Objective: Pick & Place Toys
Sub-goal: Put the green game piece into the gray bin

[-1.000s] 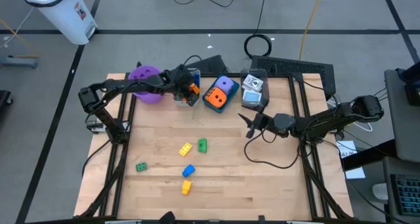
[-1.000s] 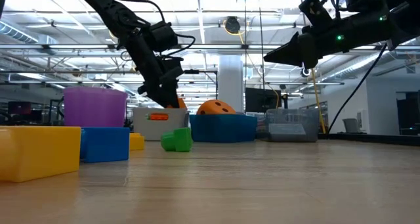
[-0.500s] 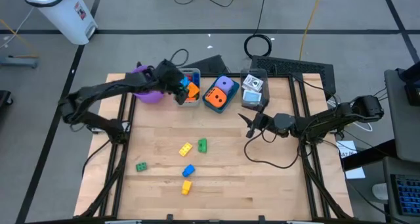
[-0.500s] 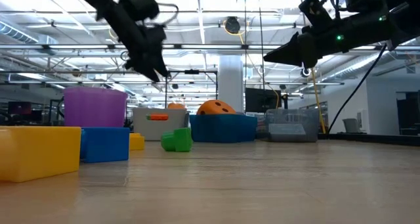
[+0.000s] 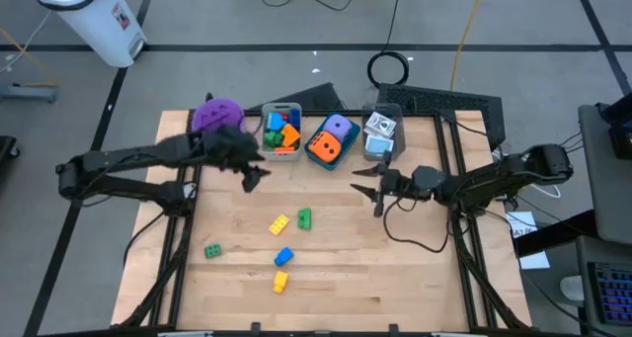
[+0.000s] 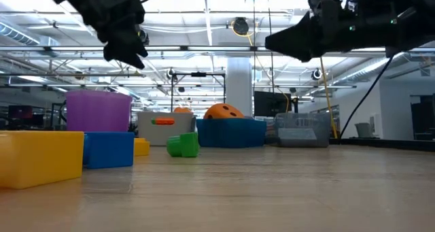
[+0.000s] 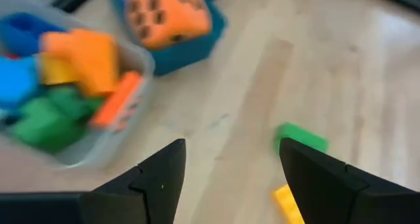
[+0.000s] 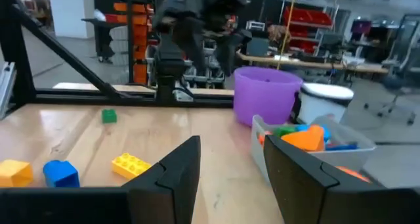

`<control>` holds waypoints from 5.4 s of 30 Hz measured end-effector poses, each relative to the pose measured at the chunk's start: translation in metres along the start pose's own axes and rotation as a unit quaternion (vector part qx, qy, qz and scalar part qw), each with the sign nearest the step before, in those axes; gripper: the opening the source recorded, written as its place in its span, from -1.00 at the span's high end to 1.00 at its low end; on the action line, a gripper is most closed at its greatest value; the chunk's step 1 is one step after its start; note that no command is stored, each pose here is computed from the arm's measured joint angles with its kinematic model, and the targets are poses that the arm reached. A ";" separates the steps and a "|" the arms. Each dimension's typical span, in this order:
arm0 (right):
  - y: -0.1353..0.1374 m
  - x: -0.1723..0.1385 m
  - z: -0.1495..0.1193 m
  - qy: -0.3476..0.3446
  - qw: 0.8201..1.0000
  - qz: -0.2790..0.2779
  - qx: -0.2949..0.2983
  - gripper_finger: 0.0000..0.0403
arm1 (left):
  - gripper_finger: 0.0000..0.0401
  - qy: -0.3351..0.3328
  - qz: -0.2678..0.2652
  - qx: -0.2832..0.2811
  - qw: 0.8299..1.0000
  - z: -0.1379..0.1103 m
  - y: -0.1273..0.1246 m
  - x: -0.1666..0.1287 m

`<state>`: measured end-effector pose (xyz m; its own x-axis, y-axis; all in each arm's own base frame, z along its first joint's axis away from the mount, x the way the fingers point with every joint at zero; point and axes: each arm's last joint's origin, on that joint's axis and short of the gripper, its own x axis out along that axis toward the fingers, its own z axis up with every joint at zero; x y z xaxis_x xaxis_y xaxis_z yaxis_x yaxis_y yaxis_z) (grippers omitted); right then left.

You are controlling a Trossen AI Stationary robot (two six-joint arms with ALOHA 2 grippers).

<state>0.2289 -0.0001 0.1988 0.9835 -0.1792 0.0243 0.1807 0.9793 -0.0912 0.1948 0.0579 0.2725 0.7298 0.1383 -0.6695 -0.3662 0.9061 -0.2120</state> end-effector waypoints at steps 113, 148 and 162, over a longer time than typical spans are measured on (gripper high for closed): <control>0.079 0.122 -0.082 0.172 0.966 0.152 -0.117 0.21 | -0.27 -0.076 -0.053 0.067 0.993 -0.088 -0.067 0.112; 0.078 0.142 -0.113 0.187 0.968 0.136 -0.097 0.24 | -0.27 -0.075 -0.053 0.068 0.993 -0.088 -0.067 0.112; 0.056 0.149 -0.114 0.194 0.977 0.090 -0.016 0.89 | -0.27 -0.075 -0.053 0.066 0.994 -0.088 -0.067 0.112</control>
<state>0.3863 0.0170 0.0837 0.9267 -0.0332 -0.3744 -0.0005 0.9960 -0.0897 0.2497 -0.0225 0.1490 0.8419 0.0886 -0.5324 -0.2111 0.9619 -0.1738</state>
